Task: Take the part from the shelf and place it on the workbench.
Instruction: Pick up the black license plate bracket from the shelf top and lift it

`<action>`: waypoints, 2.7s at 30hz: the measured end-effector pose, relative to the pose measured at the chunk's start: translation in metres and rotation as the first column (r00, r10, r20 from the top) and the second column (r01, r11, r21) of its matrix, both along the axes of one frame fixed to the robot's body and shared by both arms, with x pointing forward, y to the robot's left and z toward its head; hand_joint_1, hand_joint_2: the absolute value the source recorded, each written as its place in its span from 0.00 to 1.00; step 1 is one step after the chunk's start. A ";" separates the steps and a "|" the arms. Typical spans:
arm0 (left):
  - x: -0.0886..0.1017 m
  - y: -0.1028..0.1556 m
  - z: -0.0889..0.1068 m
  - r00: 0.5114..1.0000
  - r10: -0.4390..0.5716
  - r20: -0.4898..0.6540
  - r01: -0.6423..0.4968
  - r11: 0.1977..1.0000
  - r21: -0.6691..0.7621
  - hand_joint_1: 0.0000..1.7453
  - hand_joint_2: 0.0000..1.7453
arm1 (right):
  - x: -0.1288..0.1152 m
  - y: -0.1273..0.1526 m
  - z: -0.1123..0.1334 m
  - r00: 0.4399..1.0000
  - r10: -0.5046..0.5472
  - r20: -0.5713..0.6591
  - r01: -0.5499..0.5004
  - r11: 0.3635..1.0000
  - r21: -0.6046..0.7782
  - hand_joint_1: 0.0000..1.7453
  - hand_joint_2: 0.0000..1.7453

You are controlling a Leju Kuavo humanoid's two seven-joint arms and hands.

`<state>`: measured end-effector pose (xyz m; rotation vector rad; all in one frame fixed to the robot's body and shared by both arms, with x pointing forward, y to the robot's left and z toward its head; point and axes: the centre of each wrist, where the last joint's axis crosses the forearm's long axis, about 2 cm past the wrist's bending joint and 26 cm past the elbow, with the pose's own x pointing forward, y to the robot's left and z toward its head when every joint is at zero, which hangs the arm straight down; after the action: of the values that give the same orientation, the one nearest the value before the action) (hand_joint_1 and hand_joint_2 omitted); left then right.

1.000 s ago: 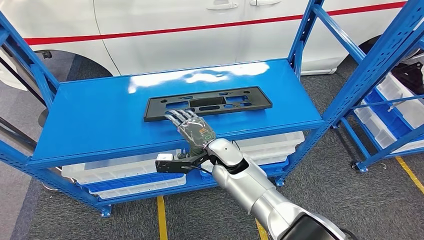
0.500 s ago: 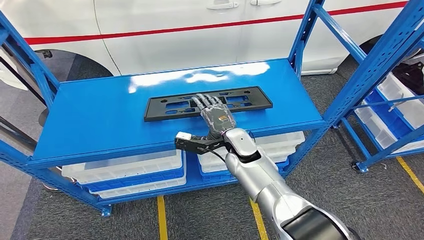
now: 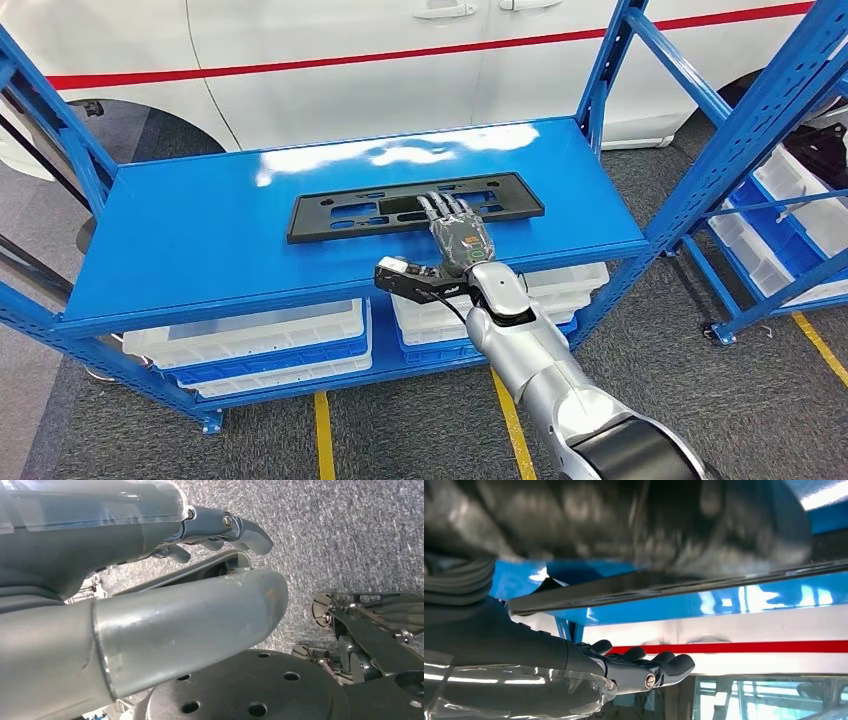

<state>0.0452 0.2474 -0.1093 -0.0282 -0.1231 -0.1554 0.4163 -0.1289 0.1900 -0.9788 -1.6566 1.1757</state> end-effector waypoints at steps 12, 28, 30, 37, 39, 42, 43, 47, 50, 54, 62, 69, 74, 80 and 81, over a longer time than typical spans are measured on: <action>0.000 0.000 0.000 1.000 -0.004 -0.001 0.004 1.000 -0.002 0.00 0.00 | -0.001 -0.001 -0.006 1.000 0.013 -0.012 -0.013 1.000 -0.017 0.00 0.00; 0.001 0.000 0.000 1.000 -0.005 0.000 0.005 1.000 -0.002 0.00 0.00 | -0.006 0.008 -0.009 0.999 0.050 -0.005 -0.051 0.998 -0.034 0.00 0.00; 0.002 0.000 0.000 1.000 -0.005 0.000 0.005 1.000 -0.002 0.00 0.00 | -0.007 0.009 -0.008 0.999 0.052 -0.002 -0.052 0.998 -0.031 0.00 0.00; 0.002 0.000 0.000 1.000 -0.005 0.001 0.005 1.000 -0.002 0.00 0.00 | -0.009 0.011 -0.010 0.999 0.054 -0.002 -0.054 0.998 -0.026 0.00 0.00; 0.001 0.000 0.000 1.000 -0.005 0.000 0.005 1.000 -0.002 0.00 0.00 | -0.010 0.010 -0.012 0.999 0.053 -0.006 -0.054 0.998 -0.026 0.00 0.00; 0.001 -0.001 0.000 1.000 -0.005 0.000 0.005 1.000 -0.003 0.00 0.00 | -0.010 0.010 -0.012 0.999 0.053 -0.008 -0.053 0.998 -0.027 0.00 0.00; 0.002 -0.001 0.000 1.000 -0.005 0.001 0.005 1.000 -0.003 0.00 0.00 | -0.010 0.009 -0.013 0.999 0.053 -0.008 -0.053 0.998 -0.027 0.00 0.00; 0.003 0.000 0.000 1.000 -0.005 0.005 0.005 1.000 -0.001 0.00 0.00 | -0.010 0.010 -0.011 0.998 0.057 -0.003 -0.057 0.998 -0.026 0.00 0.00; 0.004 0.000 0.000 1.000 -0.005 0.009 0.005 1.000 0.001 0.00 0.00 | -0.010 0.011 -0.010 0.998 0.064 -0.001 -0.064 0.998 -0.025 0.00 0.00; 0.002 0.000 0.000 1.000 -0.005 0.009 0.005 1.000 0.000 0.00 0.00 | -0.011 0.011 -0.013 0.998 0.068 -0.013 -0.068 0.997 -0.025 0.00 0.75; 0.004 0.001 0.000 1.000 -0.002 0.018 0.002 1.000 0.003 0.00 0.00 | -0.010 0.011 -0.011 0.996 0.090 -0.026 -0.091 0.995 -0.036 0.00 1.00; 0.005 0.002 0.000 1.000 0.006 0.024 -0.006 1.000 0.000 0.00 0.00 | -0.010 0.011 -0.012 0.995 0.092 -0.029 -0.093 0.995 -0.038 0.00 1.00; 0.005 0.002 0.000 1.000 0.006 0.029 -0.006 1.000 0.000 0.00 0.00 | -0.010 0.011 -0.012 0.996 0.084 -0.025 -0.085 0.995 -0.049 0.00 1.00; 0.005 0.002 0.000 0.999 -0.004 0.035 0.004 1.000 0.000 0.00 0.00 | -0.011 0.013 -0.014 0.998 0.055 -0.003 -0.055 0.995 -0.083 0.00 1.00; 0.005 0.002 0.000 0.999 -0.006 0.036 0.006 1.000 0.000 0.00 0.00 | -0.011 0.013 -0.014 0.999 0.046 0.004 -0.045 0.995 -0.091 0.00 1.00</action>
<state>0.0501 0.2495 -0.1089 -0.0257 -0.1592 -0.1616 0.4058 -0.1163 0.1761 -1.0064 -1.6504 1.2888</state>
